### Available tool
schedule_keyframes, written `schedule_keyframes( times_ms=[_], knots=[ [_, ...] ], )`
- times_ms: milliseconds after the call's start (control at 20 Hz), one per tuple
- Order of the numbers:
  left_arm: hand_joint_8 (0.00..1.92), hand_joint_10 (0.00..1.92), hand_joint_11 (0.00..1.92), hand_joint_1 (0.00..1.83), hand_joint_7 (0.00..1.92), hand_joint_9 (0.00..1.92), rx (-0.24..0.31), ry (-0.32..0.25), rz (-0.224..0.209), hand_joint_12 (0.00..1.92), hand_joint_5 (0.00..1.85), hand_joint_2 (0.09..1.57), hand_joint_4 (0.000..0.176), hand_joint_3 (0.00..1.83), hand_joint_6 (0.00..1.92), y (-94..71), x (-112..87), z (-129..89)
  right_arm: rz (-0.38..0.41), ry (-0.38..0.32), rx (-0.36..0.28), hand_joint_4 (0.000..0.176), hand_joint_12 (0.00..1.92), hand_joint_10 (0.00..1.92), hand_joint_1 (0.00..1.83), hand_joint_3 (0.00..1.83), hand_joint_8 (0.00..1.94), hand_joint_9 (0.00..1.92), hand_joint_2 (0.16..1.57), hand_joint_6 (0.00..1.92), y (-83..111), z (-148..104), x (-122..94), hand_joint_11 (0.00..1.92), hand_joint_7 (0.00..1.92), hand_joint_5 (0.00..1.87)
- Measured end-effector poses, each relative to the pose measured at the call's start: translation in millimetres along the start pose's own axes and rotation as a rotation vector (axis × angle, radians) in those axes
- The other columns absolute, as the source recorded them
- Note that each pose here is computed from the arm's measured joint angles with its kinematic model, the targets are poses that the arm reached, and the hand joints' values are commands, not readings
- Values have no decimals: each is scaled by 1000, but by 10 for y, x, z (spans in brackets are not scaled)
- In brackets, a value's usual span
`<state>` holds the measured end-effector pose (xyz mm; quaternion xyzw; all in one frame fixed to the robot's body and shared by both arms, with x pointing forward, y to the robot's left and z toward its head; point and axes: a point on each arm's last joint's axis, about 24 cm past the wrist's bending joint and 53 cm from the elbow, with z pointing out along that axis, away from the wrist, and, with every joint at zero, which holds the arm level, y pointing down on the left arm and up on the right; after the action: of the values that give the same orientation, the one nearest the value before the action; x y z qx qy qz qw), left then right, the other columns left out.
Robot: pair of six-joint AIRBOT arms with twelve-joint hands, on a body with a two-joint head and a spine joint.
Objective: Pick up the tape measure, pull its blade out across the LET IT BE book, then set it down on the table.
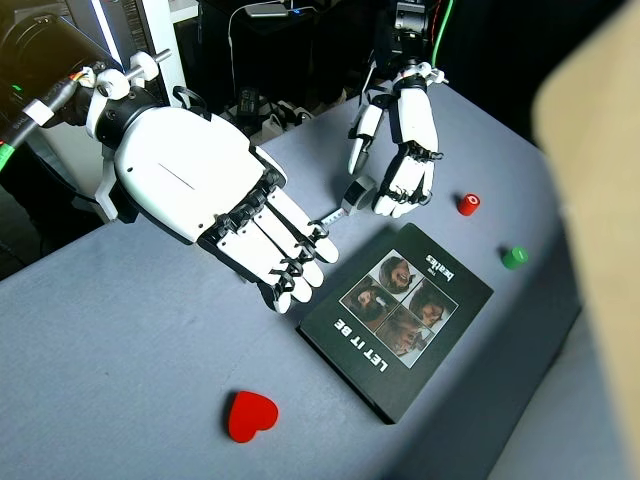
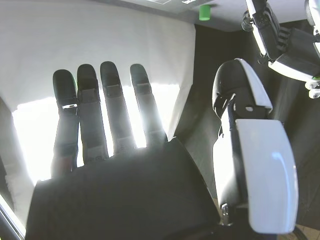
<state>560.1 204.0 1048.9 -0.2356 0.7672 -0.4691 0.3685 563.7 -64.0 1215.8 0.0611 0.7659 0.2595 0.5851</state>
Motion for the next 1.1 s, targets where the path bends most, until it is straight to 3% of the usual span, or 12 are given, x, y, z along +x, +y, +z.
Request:
schedule_keyframes(
  times_ms=[800, 1100],
  knots=[
    [0, 0, 246, 946, 713, 602, -42, 0, 40, 912, 693, 1106, 0, 0, 0, 216, 51, -42, 0, 4, -5, 53, 966, 3, 151, 0, 2, 299, 1098, 3, 11, 0, 10, 39, 288, 207],
    [1, 1, 258, 944, 714, 605, -56, 15, 76, 917, 704, 1107, 0, 0, 5, 264, 113, -58, 0, 5, -6, 55, 952, 6, 103, 1, 1, 255, 1117, 0, 14, 0, 11, 18, 250, 181]
  ],
)
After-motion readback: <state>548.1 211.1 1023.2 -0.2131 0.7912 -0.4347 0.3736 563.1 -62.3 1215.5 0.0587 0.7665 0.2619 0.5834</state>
